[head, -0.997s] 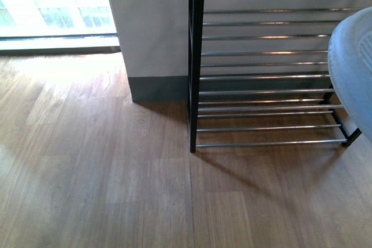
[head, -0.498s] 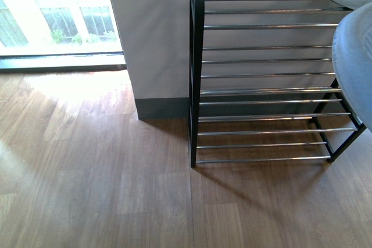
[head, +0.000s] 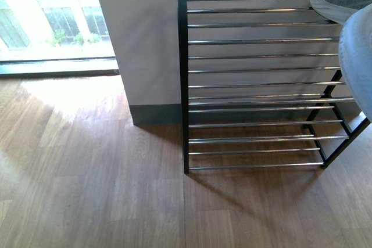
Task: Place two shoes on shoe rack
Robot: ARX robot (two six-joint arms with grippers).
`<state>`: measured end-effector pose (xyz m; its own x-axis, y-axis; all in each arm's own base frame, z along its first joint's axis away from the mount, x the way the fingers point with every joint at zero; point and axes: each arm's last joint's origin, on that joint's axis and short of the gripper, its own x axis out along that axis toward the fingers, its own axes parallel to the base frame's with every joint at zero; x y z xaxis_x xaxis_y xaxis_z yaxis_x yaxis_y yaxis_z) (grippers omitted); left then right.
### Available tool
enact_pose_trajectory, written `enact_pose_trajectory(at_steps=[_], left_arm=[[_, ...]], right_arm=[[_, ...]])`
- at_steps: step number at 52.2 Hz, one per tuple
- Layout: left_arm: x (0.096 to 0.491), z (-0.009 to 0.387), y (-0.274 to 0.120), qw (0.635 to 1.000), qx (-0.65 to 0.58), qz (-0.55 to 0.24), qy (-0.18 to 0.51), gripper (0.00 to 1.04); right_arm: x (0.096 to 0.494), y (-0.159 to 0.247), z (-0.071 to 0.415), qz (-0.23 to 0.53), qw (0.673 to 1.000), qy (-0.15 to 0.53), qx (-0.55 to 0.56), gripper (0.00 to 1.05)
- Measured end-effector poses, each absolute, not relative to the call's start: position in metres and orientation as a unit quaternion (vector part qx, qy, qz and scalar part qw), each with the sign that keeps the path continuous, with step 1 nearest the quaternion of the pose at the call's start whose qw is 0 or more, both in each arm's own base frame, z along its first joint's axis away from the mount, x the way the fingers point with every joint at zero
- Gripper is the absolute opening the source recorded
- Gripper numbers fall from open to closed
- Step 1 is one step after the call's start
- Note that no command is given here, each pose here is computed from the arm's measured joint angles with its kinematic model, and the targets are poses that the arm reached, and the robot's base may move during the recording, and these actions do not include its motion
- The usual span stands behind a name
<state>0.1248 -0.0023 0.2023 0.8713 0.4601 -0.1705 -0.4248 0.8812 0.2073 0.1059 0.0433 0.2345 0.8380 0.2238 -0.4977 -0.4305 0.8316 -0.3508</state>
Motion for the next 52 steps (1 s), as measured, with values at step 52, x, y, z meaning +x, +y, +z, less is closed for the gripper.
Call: enact_pose_trajectory(at_steps=[52], left_arm=[[0.125, 0.202, -0.002, 0.964, 0.082, 0.23, 0.108, 0.02]], right_arm=[[0.375, 0.124, 0.228, 0.094, 0.959, 0.138, -0.228, 0.01]])
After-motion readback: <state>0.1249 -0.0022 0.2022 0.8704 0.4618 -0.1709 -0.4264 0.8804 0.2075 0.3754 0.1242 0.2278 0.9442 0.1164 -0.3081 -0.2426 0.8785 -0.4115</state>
